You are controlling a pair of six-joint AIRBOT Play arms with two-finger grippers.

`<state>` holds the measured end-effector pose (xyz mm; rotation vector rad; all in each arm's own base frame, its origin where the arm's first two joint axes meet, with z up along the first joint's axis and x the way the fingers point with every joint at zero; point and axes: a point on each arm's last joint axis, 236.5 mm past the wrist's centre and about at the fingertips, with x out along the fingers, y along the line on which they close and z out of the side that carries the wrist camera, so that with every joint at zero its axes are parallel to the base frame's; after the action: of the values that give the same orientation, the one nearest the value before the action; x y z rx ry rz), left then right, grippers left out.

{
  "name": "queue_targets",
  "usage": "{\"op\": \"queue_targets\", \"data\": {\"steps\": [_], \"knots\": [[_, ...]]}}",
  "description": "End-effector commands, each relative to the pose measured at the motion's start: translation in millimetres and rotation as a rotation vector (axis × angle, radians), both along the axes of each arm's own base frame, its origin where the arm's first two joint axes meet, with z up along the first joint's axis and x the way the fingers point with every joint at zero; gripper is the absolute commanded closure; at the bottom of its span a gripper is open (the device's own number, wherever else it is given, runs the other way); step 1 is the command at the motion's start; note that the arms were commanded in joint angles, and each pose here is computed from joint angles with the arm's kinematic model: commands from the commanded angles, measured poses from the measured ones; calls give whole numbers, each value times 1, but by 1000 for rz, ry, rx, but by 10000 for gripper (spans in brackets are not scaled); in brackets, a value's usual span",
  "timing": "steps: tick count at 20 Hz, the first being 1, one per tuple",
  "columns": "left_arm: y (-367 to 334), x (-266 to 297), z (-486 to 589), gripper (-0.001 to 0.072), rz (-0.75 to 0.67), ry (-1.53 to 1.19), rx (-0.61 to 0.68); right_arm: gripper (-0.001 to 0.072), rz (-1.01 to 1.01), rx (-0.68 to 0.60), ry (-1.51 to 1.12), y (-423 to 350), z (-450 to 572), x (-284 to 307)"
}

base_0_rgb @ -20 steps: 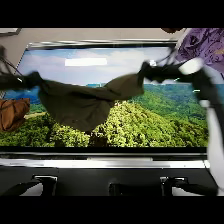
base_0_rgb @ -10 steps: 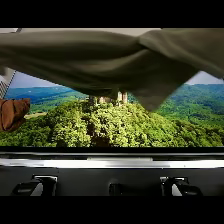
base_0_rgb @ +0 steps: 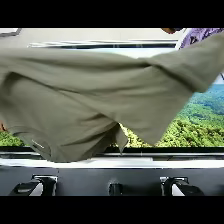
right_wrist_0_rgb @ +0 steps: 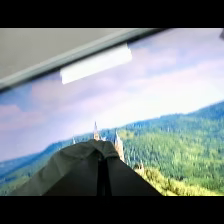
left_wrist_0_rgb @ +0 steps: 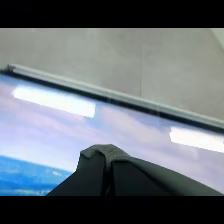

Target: Fold the clothes and pants, and hang the long-sleeved shirts on hangers.

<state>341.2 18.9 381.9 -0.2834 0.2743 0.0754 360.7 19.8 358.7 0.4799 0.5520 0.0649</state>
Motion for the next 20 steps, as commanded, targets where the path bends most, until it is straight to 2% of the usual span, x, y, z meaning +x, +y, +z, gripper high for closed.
{"op": "queue_targets", "data": {"steps": [1, 4, 7, 10, 13, 15, 16, 20], "knots": [[-6, 85, -113, 693, -41, 292, -71, 682, 106, 53, 388, 30, -130, 67], [-13, 143, -241, 693, -60, 571, -94, 682, 137, 55, 622, 56, -259, 125], [-32, 157, -356, 693, -92, 823, -107, 682, 51, 173, 748, 69, -363, 165], [-51, 153, -424, 693, -120, 969, -103, 682, -36, 271, 750, 72, -412, 192], [-62, 150, -445, 692, -140, 1013, -92, 664, -87, 316, 698, 70, -419, 211], [-63, 150, -445, 693, -141, 1012, -91, 464, -90, 319, 691, 67, -414, 211], [-62, 150, -444, 692, -140, 1011, -91, 392, -90, 323, 709, 62, -410, 206], [-62, 147, -441, 692, -141, 1023, -92, 220, -10, 270, 720, 9, -366, 178]]}}
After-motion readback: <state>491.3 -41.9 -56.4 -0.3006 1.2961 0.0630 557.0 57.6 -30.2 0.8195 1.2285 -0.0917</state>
